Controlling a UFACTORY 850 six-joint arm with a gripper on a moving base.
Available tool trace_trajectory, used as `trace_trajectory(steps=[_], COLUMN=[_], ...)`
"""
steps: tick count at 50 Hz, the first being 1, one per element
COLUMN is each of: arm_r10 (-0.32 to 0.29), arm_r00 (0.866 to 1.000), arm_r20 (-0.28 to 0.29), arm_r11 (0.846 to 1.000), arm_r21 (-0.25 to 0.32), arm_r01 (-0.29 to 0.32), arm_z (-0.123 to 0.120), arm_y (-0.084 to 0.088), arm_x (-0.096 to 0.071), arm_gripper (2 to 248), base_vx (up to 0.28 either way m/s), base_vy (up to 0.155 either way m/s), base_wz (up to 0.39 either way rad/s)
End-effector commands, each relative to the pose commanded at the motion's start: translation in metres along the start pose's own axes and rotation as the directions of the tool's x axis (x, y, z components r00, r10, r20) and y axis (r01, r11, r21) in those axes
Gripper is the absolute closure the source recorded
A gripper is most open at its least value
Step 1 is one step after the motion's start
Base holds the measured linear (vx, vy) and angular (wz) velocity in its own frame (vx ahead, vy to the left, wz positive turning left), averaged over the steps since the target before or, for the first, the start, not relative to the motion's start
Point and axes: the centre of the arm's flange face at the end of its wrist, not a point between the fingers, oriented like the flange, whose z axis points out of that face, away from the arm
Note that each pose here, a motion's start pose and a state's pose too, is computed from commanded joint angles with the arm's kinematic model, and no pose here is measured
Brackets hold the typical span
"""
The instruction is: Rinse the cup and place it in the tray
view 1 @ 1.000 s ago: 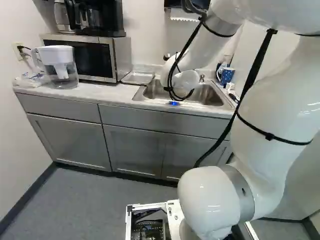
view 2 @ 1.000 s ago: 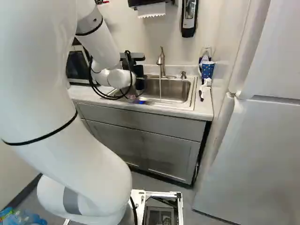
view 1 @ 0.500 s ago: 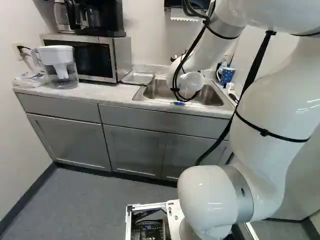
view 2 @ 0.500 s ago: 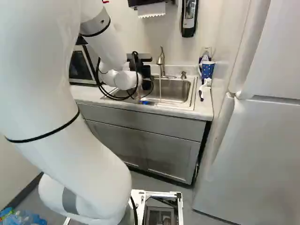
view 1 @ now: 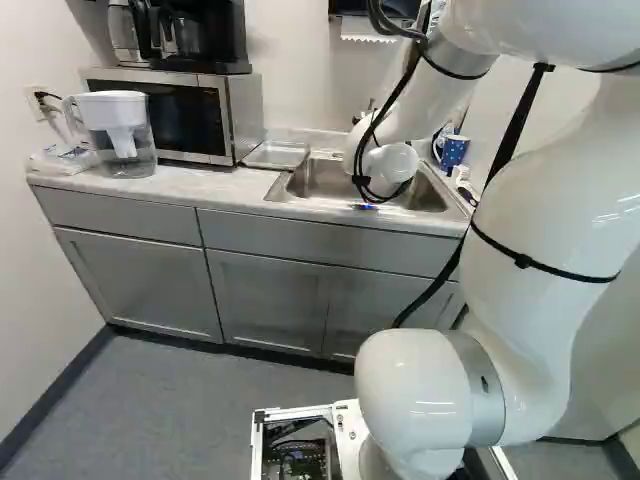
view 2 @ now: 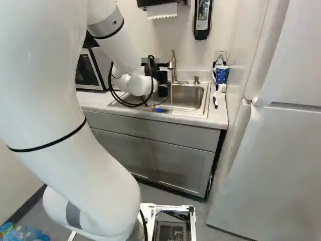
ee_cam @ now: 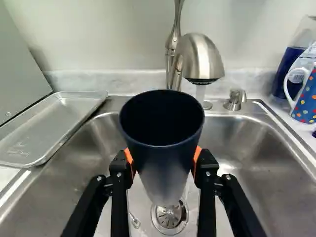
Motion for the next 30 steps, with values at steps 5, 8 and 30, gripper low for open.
trace_trajectory(steps=[5, 8, 30], arm_r10=[0.003, 0.005, 0.022], arm_r00=[1.0, 1.0, 1.0], arm_r20=[0.01, 0.016, 0.021], arm_r11=[1.0, 1.0, 0.998], arm_r21=[-0.008, -0.013, -0.062], arm_r01=[-0.003, -0.004, -0.021], arm_z=[0.001, 0.001, 0.01], arm_y=[0.004, 0.007, 0.032], arm_x=[-0.001, -0.001, 0.002], arm_gripper=[125, 125, 125], base_vx=[0.0, 0.0, 0.0], base_vy=[0.0, 0.0, 0.0], base_wz=[0.0, 0.0, 0.0])
